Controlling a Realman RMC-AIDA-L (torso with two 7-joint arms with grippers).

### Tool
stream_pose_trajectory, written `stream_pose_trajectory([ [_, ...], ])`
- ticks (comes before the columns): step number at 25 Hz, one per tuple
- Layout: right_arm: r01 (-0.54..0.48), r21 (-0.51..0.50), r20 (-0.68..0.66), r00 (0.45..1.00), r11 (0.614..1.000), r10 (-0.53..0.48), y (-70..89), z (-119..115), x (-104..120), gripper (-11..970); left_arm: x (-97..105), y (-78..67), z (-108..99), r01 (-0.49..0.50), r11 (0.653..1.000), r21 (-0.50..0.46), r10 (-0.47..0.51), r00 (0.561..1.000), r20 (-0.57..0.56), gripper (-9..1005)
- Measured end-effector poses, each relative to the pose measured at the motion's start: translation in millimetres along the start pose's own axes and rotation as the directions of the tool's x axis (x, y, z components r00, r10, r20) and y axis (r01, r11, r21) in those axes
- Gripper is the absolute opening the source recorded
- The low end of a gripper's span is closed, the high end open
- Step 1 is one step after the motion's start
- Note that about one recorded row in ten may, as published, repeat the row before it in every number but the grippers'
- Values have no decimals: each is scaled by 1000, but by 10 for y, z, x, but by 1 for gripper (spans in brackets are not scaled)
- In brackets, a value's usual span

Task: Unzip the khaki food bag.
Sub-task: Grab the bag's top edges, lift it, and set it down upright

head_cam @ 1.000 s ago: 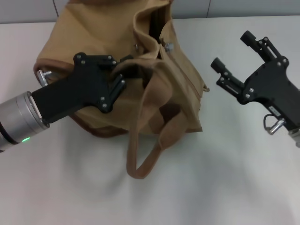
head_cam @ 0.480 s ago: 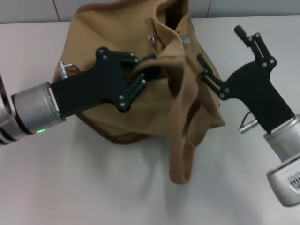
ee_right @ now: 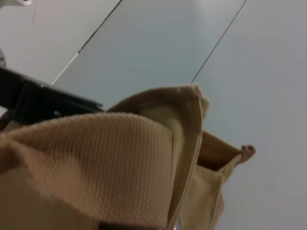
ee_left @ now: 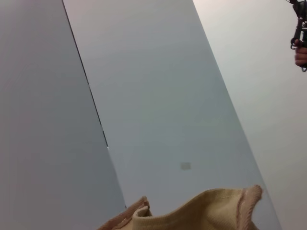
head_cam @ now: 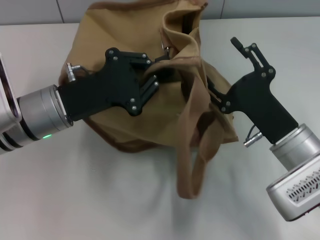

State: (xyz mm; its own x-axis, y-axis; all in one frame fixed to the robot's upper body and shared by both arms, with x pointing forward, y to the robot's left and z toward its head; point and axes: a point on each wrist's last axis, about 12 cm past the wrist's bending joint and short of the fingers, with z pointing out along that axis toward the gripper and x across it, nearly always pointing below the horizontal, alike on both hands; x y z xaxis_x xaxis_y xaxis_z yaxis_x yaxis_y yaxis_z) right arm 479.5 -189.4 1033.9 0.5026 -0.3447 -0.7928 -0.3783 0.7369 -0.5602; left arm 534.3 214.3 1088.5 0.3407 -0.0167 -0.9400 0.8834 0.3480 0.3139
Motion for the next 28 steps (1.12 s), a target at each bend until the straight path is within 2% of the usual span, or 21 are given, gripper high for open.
stream_pose_trajectory([
  [5,-3,3,-11,1000,1000,3,18,-79,6,806,-4,6,-2,0,1000,-7,0,1000,4,80],
  [19,-35,-14,123,992,999,36,62,-92,-168,799,-10,8,17,5,1000,-5,-4,1000,12,80],
  [28,-30,19,102,994,999,28,19,-160,-133,794,-10,6,16,5,1000,-5,-5,1000,12,80],
])
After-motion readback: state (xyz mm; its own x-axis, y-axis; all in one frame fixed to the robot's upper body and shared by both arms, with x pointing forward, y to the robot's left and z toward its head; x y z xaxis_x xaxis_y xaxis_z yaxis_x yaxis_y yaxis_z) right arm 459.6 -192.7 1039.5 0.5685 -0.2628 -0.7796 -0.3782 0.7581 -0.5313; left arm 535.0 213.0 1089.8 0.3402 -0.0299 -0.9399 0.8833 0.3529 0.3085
